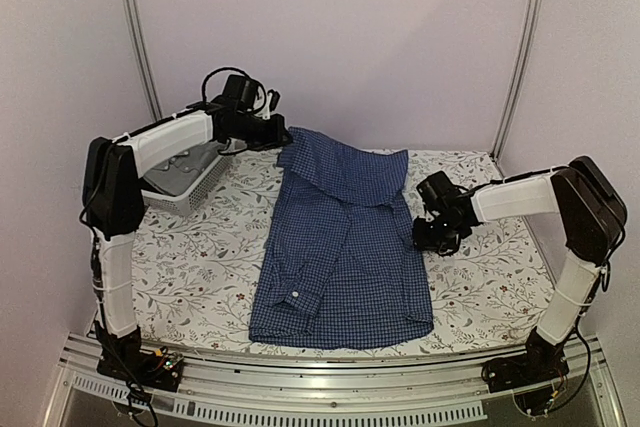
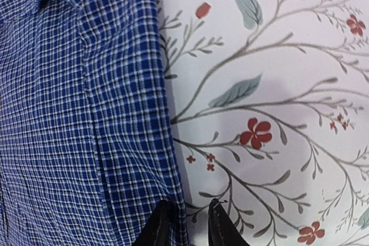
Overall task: Fold and stack the long sleeve shirts
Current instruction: Adjust the 1/3-folded tank top at the center of the board, then pick up the corner of the shirt from the center of the board.
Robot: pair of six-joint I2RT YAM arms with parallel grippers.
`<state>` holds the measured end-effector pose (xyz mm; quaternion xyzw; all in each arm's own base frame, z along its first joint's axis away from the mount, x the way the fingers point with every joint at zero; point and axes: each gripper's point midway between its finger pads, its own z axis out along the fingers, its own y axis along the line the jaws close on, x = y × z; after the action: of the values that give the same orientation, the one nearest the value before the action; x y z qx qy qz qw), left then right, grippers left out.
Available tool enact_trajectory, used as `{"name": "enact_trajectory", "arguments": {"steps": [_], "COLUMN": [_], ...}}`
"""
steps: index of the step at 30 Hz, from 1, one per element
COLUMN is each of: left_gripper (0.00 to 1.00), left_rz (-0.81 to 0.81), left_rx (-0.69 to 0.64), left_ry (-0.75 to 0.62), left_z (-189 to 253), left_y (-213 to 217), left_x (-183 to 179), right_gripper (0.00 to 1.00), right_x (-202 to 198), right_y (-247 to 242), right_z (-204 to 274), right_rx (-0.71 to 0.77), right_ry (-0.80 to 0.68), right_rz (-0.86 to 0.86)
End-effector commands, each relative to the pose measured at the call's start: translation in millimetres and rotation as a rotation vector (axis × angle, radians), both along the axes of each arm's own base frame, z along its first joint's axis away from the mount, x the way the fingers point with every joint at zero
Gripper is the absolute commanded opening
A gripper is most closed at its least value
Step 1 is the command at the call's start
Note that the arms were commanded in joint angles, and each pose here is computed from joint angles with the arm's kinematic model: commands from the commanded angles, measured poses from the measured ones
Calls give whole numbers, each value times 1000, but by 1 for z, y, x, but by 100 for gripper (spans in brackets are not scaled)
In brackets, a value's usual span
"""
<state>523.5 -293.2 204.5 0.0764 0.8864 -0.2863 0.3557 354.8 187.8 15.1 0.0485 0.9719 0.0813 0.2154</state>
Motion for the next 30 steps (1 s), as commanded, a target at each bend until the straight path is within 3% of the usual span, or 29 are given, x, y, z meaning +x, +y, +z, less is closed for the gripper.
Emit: {"name": "enact_trajectory", "arguments": {"steps": [1,5,16,30], "left_gripper": [6,6,7,7], "left_rz": [-21,-28,-45,-43], "left_rx": [-25,-31,-53,-51], "left_ry": [-10,-13,-7,-8], "left_z": [9,9,8,8], "left_y": [-5,-6,-10,-10], "left_x": [5,4,1,1], "right_gripper": [32,39,39,39], "right_x": [-43,-77,-173,-202], "right_y": [-3,9,34,43], "right_z": [0,17,23,2], "right_rx": [-97,-115,-203,-358], "right_ry": [94,103,200,234], "right_rz": [64,88,150,199]}}
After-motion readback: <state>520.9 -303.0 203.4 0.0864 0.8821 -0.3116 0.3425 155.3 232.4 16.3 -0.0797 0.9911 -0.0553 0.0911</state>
